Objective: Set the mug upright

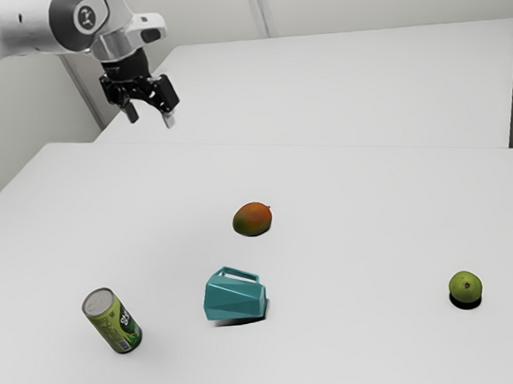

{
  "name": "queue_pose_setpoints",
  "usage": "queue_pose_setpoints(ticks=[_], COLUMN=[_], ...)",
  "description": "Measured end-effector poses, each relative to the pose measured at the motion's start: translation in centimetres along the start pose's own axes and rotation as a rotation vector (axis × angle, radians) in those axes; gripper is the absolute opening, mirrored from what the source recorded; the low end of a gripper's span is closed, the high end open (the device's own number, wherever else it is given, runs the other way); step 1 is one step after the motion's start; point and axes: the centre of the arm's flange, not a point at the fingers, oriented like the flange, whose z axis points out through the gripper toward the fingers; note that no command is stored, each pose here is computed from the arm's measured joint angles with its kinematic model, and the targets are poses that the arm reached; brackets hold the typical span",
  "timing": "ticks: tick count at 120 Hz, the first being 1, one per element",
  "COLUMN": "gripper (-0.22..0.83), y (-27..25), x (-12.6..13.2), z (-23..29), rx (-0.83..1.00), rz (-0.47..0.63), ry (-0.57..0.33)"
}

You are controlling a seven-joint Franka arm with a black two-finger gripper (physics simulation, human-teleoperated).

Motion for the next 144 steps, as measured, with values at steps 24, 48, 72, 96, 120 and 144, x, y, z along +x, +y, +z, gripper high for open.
queue_pose_setpoints(ticks=[24,48,72,96,120,144], gripper=[0.62,0.61,0.62,0.61,0.61,0.62], y=[-0.1,-1.1,-3.8,-6.2,-11.9,-15.8], x=[-2.2,-10.9,-12.4,-11.4,-15.7,-17.7], z=[0.3,4.5,9.1,17.1,21.7,25.7], rx=[-0.025,-0.276,-0.723,-0.928,-0.952,-0.937], rz=[0.003,-0.061,-0.245,-0.369,-0.470,-0.502], ry=[0.005,0.056,0.143,0.153,0.208,0.227])
